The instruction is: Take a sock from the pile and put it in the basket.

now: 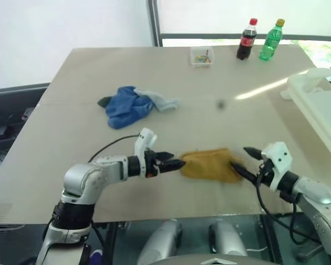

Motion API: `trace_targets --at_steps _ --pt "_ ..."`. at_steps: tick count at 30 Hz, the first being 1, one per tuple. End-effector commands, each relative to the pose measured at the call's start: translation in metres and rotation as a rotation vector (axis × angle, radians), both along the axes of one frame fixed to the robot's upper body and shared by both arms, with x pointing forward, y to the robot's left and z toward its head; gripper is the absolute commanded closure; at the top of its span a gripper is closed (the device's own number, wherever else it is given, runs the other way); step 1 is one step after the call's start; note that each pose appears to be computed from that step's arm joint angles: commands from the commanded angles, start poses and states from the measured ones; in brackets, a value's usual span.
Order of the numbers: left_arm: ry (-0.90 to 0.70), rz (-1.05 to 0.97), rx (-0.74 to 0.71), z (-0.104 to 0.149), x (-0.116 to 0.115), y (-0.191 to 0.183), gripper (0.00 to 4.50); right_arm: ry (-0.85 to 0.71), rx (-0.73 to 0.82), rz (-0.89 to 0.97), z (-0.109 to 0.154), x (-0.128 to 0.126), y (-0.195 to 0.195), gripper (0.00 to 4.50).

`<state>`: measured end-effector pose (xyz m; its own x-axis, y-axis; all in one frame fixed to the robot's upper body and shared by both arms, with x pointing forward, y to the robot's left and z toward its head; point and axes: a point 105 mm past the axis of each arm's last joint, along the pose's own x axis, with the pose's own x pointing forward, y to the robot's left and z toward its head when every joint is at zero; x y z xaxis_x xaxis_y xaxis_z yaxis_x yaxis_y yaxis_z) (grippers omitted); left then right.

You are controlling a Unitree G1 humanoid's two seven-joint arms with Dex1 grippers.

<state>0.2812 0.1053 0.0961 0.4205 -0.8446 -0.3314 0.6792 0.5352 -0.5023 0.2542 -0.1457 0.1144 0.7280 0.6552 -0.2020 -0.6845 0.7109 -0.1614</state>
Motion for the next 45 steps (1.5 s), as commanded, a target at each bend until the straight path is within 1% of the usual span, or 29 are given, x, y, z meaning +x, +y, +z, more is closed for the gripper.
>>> trace_targets --at_steps 1,2,3,4,5,6,9,10,13,16,22,25,30,33,35,36,37,39,43,45 --pt "0.05 -0.005 -0.028 -0.003 -0.004 -0.006 0.27 -0.042 -0.08 0.027 -0.006 0.008 0.004 1.59" --pt "0.05 -0.011 -0.017 -0.004 -0.004 -0.007 0.27 -0.042 -0.097 0.029 -0.012 0.012 0.004 1.6" --pt "0.051 -0.017 -0.01 -0.005 -0.004 -0.007 0.27 -0.038 -0.096 0.026 -0.016 0.015 0.004 1.93" --pt "0.051 -0.016 -0.002 -0.005 -0.004 -0.007 0.27 -0.049 -0.107 0.026 -0.018 0.018 0.003 2.4" --pt "0.05 -0.013 0.002 -0.005 -0.003 -0.005 0.27 -0.065 -0.117 0.038 -0.018 0.019 0.004 2.69" --pt "0.05 -0.008 0.004 -0.004 -0.002 -0.003 0.27 -0.081 -0.12 0.049 -0.017 0.018 0.004 3.22" --pt "0.049 -0.002 0.007 -0.003 -0.001 0.0 0.27 -0.131 -0.049 0.098 0.002 0.012 0.01 4.35" --pt "0.05 -0.001 0.007 -0.003 -0.002 0.0 0.27 -0.154 -0.034 0.119 0.009 0.009 0.012 4.47" --pt "0.052 -0.002 0.005 -0.002 -0.003 0.001 0.27 -0.181 0.002 0.134 0.021 0.004 0.014 4.47" --pt "0.055 -0.009 0.002 -0.002 -0.004 -0.001 0.27 -0.172 -0.012 0.122 0.019 0.006 0.013 4.47" --pt "0.055 -0.023 -0.001 -0.002 -0.004 -0.006 0.27 -0.123 -0.083 0.032 -0.008 0.024 0.005 4.47" --pt "0.054 -0.025 -0.001 -0.001 -0.004 -0.006 0.27 -0.082 -0.082 -0.014 -0.019 0.031 0.0 4.47" --pt "0.028 -0.035 0.008 0.002 -0.004 -0.007 0.27 -0.074 -0.106 -0.008 -0.022 0.03 -0.002 4.47" --pt "0.026 -0.041 0.003 0.003 -0.005 -0.009 0.27 -0.04 -0.062 0.005 -0.02 0.028 0.0 4.47" --pt "0.03 -0.042 0.001 0.002 -0.005 -0.01 0.27 -0.018 -0.06 0.027 -0.021 0.026 0.001 3.82" --pt "0.032 -0.044 0.001 0.001 -0.005 -0.01 0.27 -0.019 -0.083 0.035 -0.023 0.025 0.001 3.48" --pt "0.033 -0.045 0.001 0.001 -0.006 -0.011 0.27 -0.043 -0.117 0.025 -0.023 0.026 0.0 3.03" --pt "0.035 -0.045 0.001 0.001 -0.006 -0.01 0.27 -0.072 -0.108 0.013 -0.017 0.026 0.001 2.02" --pt "0.037 -0.046 0.002 0.0 -0.006 -0.009 0.27 -0.121 0.024 0.021 0.008 0.02 0.006 2.02" --pt "0.038 -0.051 -0.001 0.001 -0.007 -0.008 0.27 -0.154 0.058 0.02 0.019 0.016 0.005 2.02"
